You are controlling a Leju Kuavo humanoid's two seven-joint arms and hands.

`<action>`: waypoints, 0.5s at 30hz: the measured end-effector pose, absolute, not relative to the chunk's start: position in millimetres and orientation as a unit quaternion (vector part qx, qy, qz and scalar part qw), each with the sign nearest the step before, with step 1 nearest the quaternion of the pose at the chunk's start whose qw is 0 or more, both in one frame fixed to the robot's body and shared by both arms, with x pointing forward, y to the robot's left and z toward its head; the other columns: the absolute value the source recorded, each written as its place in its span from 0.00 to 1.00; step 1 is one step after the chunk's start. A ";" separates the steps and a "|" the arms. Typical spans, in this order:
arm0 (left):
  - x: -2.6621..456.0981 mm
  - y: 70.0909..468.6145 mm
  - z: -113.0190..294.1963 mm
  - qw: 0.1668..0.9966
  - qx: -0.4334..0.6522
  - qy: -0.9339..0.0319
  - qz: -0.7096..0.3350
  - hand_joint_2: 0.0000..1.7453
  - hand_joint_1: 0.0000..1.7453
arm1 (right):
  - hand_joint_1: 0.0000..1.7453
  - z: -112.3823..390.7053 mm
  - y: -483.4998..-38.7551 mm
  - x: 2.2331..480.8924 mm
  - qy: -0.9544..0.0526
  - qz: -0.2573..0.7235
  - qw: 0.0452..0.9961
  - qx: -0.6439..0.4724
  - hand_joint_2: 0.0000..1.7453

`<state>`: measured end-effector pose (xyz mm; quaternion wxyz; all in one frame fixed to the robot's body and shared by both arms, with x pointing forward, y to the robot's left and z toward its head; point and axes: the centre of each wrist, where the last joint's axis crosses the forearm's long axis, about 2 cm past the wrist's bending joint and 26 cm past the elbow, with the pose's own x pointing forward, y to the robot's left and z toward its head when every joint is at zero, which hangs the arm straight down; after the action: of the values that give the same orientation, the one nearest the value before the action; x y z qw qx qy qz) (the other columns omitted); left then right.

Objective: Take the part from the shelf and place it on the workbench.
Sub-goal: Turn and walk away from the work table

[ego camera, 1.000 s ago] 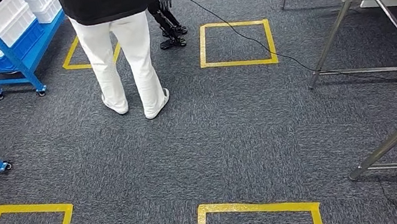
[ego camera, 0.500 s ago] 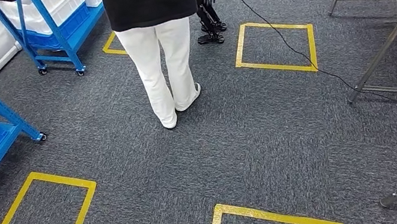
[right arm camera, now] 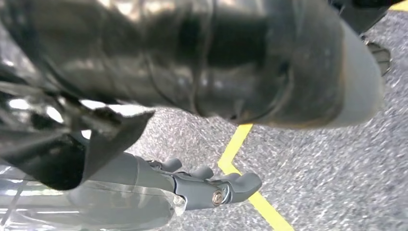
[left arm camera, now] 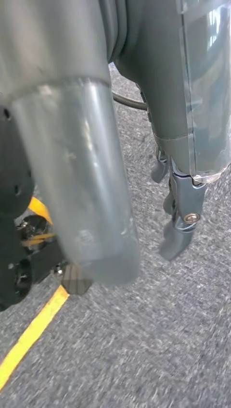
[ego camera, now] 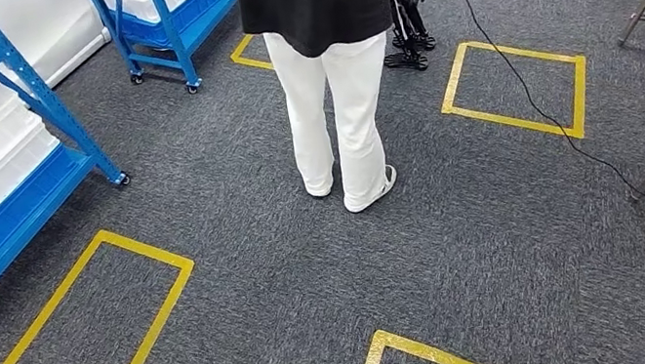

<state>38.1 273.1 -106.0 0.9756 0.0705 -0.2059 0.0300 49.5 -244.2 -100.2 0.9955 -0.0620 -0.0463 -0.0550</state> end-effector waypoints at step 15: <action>40.0 271.3 -105.7 0.976 0.066 -0.206 0.028 0.00 0.00 | 0.00 -100.3 -245.6 47.8 -0.046 -0.055 0.996 -0.056 0.00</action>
<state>40.0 271.3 -105.7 0.9759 0.0664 -0.2059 0.0280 47.8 -245.6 -100.3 0.9959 -0.0559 -0.0463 -0.0548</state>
